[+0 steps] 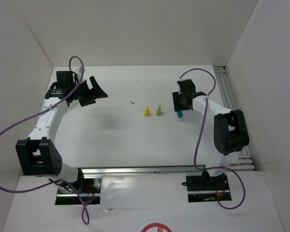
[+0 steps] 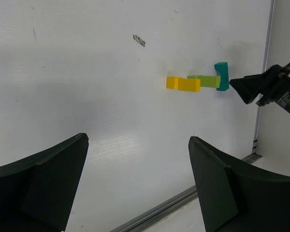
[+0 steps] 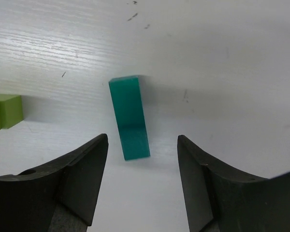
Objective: Build the wood block tower
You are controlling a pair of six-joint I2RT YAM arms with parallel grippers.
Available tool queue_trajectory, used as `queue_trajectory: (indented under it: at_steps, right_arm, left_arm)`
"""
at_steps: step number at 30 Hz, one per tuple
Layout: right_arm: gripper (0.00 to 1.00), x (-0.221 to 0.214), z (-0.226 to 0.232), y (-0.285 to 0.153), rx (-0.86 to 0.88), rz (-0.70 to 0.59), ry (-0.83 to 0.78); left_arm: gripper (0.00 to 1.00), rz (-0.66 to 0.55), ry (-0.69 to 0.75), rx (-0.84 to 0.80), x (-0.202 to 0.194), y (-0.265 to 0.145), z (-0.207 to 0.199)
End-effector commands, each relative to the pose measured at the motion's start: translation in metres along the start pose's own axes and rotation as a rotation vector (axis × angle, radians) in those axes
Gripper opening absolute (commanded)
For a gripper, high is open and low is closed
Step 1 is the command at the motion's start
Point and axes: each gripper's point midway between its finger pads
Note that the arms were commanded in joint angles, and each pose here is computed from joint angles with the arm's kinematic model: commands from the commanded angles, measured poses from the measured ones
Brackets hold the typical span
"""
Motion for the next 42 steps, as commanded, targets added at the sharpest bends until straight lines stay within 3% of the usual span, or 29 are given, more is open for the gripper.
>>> queue_trajectory:
  at_steps: [1, 7, 10, 11, 16, 23, 34, 39, 42]
  right_arm:
    - [0.68, 0.024, -0.016, -0.04, -0.037, -0.151, 0.188]
    - [0.69, 0.025, -0.019, -0.06, -0.03, -0.222, 0.357]
    - [0.55, 0.017, -0.021, -0.06, -0.055, -0.194, 0.43]
    - [0.5, 0.017, -0.018, -0.06, -0.041, -0.191, 0.441]
    - [0.46, 0.005, 0.015, -0.055, 0.137, -0.148, 0.437]
    - [0.46, -0.008, 0.014, -0.045, 0.121, -0.117, 0.436]
    - [0.64, 0.007, 0.002, -0.024, 0.016, -0.052, 0.25]
    - [0.75, -0.012, 0.0, -0.014, -0.008, 0.021, 0.217]
    - [0.75, -0.032, 0.006, -0.009, 0.005, 0.069, 0.173]
  left_arm:
    - [0.97, -0.004, 0.035, -0.012, 0.001, 0.001, -0.006]
    - [0.97, 0.01, 0.037, -0.015, -0.004, 0.003, -0.007]
    - [0.97, 0.003, 0.042, -0.018, -0.002, 0.003, -0.007]
    - [0.97, 0.003, 0.042, -0.018, -0.002, 0.003, -0.007]
    - [0.97, -0.005, 0.042, 0.0, -0.001, 0.001, -0.006]
    - [0.97, -0.005, 0.042, 0.0, -0.001, 0.001, -0.006]
    - [0.97, 0.002, 0.037, 0.003, -0.004, 0.002, -0.003]
    - [0.97, -0.005, 0.051, 0.0, -0.001, 0.001, -0.005]
    - [0.97, -0.005, 0.051, 0.0, -0.001, 0.001, -0.005]
Point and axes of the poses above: each gripper's point midway between its finger pads, its own y axis out along the fingers, its own z axis along the line the jaws close on, x = y × z
